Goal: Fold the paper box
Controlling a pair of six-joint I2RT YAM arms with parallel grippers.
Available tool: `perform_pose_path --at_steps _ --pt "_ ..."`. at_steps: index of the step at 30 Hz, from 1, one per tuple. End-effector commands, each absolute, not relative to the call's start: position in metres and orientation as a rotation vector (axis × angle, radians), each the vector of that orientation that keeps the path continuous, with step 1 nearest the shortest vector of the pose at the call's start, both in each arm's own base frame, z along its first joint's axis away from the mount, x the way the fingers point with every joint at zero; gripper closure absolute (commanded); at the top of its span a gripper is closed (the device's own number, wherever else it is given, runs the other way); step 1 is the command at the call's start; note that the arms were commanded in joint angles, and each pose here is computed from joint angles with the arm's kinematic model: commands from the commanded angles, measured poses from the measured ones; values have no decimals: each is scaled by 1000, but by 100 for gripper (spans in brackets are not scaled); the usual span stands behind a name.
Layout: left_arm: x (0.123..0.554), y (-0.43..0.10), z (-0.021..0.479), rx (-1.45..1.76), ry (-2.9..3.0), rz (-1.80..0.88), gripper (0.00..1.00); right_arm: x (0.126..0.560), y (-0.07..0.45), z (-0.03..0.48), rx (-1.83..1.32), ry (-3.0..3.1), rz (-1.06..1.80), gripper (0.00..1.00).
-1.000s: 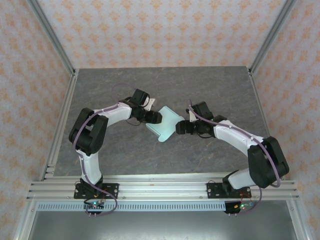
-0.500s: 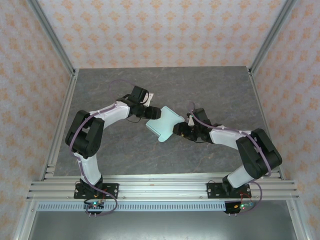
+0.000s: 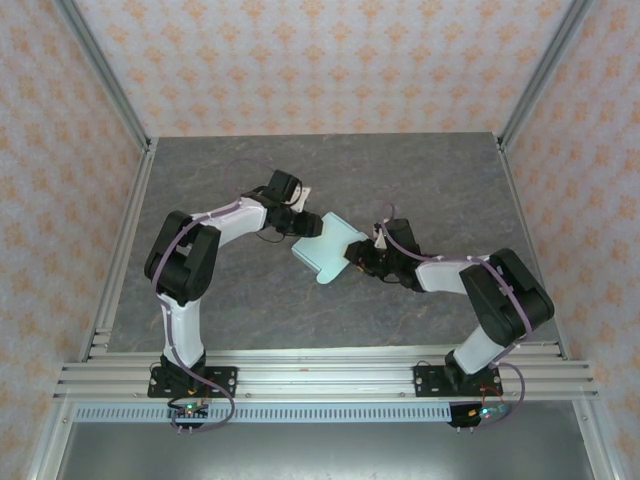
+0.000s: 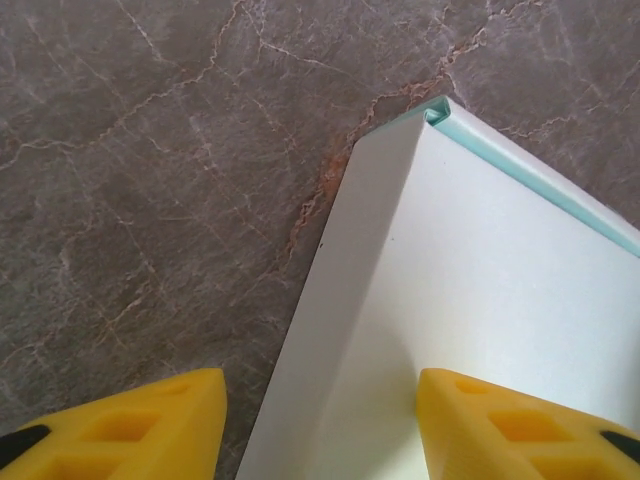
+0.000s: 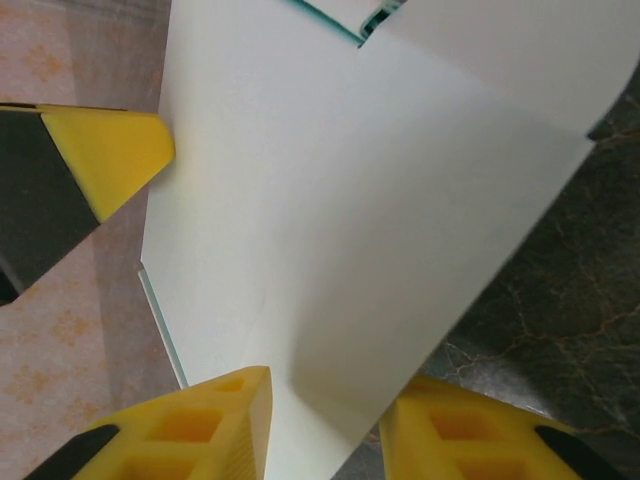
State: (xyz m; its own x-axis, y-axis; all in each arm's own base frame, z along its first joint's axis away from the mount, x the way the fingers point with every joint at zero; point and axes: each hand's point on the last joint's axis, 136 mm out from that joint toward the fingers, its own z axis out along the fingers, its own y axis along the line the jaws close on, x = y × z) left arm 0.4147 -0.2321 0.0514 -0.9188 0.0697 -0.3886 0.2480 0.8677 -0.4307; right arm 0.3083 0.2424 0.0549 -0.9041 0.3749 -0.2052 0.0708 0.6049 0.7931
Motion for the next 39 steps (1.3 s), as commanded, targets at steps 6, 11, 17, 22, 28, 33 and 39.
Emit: perform_pose_path --at_steps 6,11,17,22,28,33,39 --pt "409 -230 45 211 2704 -764 57 323 246 69 418 2347 1288 80" --pt "406 -233 47 180 2701 -834 57 328 246 88 420 2267 1328 87" --pt "398 -242 48 156 2701 -945 57 330 242 114 424 2176 1346 94" --pt "391 -249 45 164 2707 -1019 56 331 238 132 433 2119 1357 99" --pt "381 -262 44 195 2709 -1077 56 331 237 145 434 2111 1329 100" --pt "374 -277 43 247 2711 -1090 56 330 234 133 493 2176 1239 100" --pt "373 -289 44 289 2710 -1097 55 330 231 129 541 2205 1155 100"
